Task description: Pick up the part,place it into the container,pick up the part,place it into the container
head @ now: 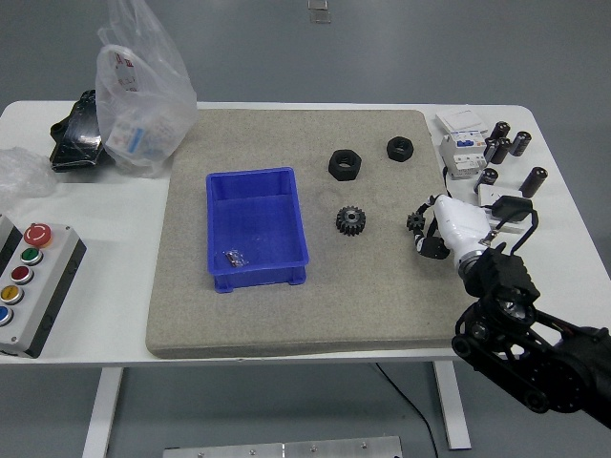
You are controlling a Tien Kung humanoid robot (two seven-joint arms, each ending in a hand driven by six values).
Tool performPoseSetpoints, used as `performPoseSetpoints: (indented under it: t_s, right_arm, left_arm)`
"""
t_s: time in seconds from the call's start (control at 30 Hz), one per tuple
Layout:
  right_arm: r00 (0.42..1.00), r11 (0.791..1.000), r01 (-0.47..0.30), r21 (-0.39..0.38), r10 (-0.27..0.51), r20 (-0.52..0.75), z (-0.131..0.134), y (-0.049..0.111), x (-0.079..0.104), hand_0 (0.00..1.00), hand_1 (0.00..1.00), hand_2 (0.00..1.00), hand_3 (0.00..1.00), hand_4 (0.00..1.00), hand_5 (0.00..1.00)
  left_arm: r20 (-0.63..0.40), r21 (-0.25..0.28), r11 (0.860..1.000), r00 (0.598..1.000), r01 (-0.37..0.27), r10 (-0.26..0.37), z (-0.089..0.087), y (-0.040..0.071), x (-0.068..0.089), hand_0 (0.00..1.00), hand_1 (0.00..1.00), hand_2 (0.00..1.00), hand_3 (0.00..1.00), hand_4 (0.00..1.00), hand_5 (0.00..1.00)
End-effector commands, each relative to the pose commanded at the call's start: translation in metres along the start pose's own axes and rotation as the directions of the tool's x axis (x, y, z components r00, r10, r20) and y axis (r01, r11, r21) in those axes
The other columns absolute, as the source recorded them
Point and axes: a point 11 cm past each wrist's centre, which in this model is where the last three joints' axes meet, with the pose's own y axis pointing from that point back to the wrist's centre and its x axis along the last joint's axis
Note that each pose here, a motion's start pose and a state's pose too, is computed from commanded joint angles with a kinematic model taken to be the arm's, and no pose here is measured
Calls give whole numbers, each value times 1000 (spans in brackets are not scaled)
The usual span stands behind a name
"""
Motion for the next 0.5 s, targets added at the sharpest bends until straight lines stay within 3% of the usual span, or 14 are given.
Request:
performPoseSetpoints:
  t_s: [0.3, 0.33, 0.37, 0.5]
  right_arm:
    - [987, 991, -46, 129, 25, 159, -66, 0, 11, 250, 531, 361, 536, 462, 41]
    - [984, 989, -45, 142, 20, 177, -74, 1, 11, 266, 540, 424, 564, 521, 2]
    - [982, 987, -41, 155, 11, 189, -80, 3, 10, 266, 540, 424, 564, 521, 2]
    - [989, 974, -17, 228, -18, 149, -104, 7, 9, 266, 540, 424, 564, 521, 2]
  left_arm:
    - [2, 2, 1000, 1000, 2, -2, 1, 0, 0, 626, 550, 515, 616, 705, 349]
    - [2, 3, 1000, 1000, 2, -2, 0, 0, -1, 626, 549, 515, 615, 706, 349]
    - [2, 4, 1000, 1000, 2, -2, 0, 0, -1, 626, 549, 515, 615, 706, 349]
    - [1, 9, 1000, 1000, 1, -1, -1, 0, 0, 626, 549, 515, 615, 706, 349]
